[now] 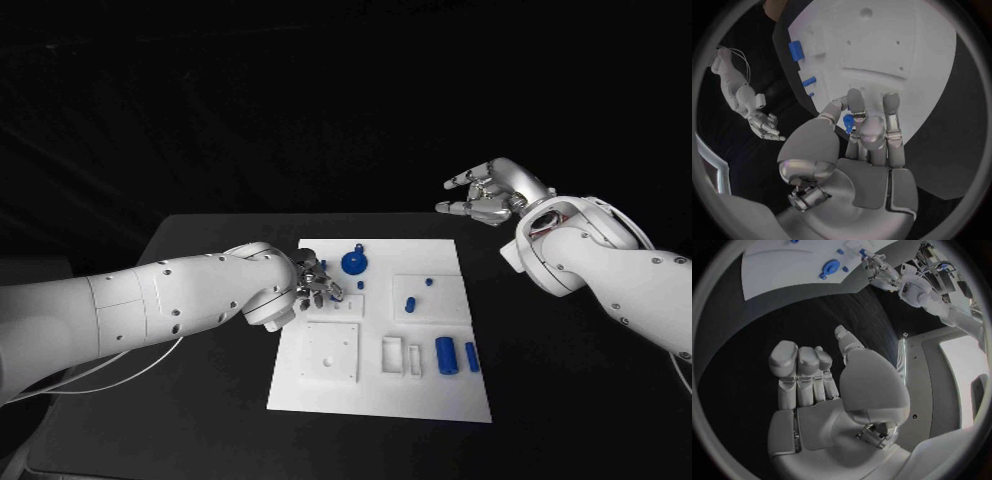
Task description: Assemble the parts on the task board
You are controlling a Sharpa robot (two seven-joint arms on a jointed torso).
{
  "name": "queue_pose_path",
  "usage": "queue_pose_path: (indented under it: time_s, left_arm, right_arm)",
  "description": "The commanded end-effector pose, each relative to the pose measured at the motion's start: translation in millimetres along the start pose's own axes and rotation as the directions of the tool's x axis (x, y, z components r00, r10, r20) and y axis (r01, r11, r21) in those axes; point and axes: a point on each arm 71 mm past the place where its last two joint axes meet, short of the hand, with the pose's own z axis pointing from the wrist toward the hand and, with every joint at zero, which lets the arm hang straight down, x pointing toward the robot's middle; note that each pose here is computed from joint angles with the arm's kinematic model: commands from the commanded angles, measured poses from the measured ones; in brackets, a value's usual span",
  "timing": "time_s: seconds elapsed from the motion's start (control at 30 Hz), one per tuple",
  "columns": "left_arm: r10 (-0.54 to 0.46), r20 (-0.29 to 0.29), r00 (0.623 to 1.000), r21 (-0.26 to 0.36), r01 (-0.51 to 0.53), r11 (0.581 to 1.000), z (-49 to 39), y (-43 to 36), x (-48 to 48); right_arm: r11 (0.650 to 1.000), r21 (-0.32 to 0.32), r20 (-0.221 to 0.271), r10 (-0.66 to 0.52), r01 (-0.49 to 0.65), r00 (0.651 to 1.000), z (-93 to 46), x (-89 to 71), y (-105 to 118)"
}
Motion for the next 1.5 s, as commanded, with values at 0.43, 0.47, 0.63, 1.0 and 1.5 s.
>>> queue_pose_path:
  time_s: [0.43,0.47,0.63,1.0,1.5]
  left_arm:
    - [0.042,-0.028,0.999,-0.008,-0.042,0.999,2.0,-1.0,1.8]
    - [0.045,-0.03,0.999,-0.009,-0.045,0.999,2.1,-0.7,1.8]
    - [0.052,-0.032,0.998,-0.014,-0.052,0.999,2.5,-0.4,1.6]
    - [0.063,-0.023,0.998,-0.019,-0.063,0.998,3.4,1.0,1.0]
    - [0.056,-0.022,0.998,-0.028,-0.057,0.998,7.0,5.2,4.0]
  right_arm:
    - [1.0,0.001,-0.012,0.0,0.0,1.0,0.2,1.2,0.5]
    - [1.0,0.001,-0.011,0.0,0.0,1.0,0.2,1.2,0.5]
    - [1.0,0.001,-0.011,0.0,0.0,1.0,0.2,1.2,0.6]
    - [1.0,0.002,-0.012,0.0,0.0,1.0,0.5,1.6,0.6]
    - [1.0,0.002,-0.016,0.002,-0.002,1.0,1.1,2.9,1.5]
